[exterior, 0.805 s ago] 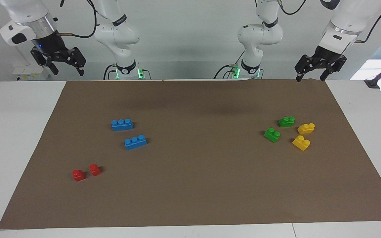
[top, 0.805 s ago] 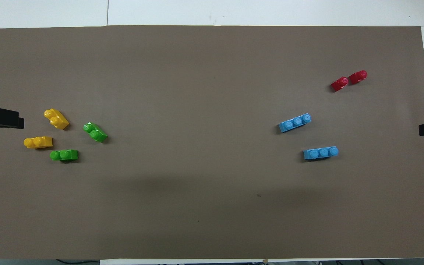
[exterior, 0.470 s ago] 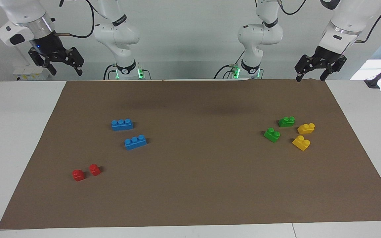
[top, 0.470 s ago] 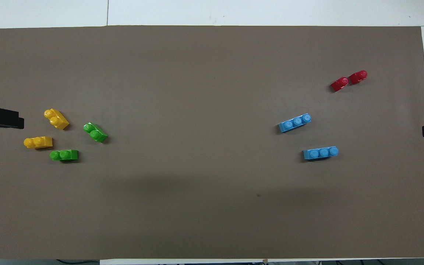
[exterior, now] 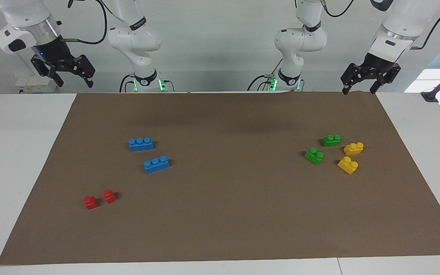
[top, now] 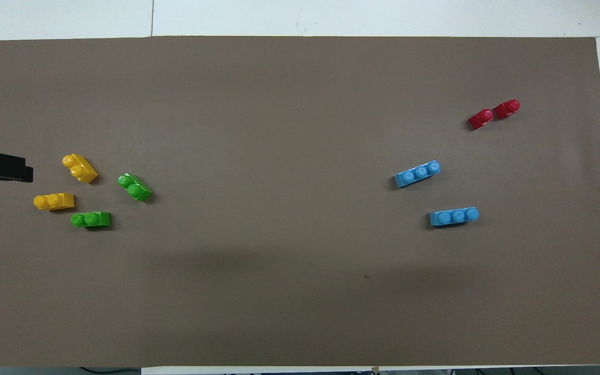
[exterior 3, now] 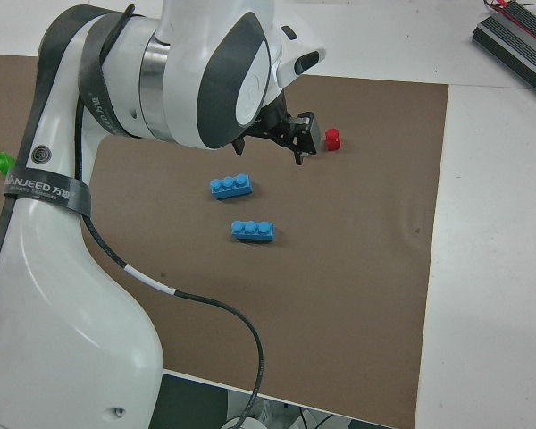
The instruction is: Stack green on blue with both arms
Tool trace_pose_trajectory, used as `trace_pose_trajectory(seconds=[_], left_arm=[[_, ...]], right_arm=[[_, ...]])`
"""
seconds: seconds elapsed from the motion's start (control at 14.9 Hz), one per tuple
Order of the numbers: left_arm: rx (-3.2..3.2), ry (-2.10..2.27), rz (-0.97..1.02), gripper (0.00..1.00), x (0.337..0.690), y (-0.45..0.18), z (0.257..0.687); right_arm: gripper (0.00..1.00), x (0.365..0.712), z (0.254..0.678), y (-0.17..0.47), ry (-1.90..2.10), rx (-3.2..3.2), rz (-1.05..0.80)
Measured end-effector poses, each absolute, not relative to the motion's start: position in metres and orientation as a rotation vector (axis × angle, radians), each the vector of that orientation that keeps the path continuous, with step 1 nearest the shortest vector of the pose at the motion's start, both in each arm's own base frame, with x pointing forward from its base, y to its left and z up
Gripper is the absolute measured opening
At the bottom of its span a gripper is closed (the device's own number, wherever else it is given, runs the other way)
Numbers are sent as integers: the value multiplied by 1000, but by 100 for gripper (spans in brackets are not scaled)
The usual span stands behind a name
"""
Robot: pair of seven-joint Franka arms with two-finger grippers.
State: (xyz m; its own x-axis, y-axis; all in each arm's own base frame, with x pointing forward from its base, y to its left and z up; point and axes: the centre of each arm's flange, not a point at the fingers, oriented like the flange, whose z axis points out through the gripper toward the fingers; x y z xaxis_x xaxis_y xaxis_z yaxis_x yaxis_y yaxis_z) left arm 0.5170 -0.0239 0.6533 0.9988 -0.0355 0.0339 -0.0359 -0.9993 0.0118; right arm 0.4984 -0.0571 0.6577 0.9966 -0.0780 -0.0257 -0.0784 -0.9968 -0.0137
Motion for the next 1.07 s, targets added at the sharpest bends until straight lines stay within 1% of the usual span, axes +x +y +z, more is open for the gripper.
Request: trace_pose_trajectory(seconds=[0.4,0.6,0.74,0.87,1.07], left_arm=[[3129,-34,16,100,516,-20,643],[3123,150,-3,100,509,-7,625],[3105,317,46,100,504,-2,604],[3078,459,83,100,494,-2,573],[3028,701,71,100,486,-3,528]], right_arm=[[100,498,657,-57,114,-3124,40],[100,498,658,-57,114,-3124,40],[100,498,658,-57,114,-3124,40],[100,498,658,-57,114,-3124,39],[100,499,658,-56,110,-3124,28]])
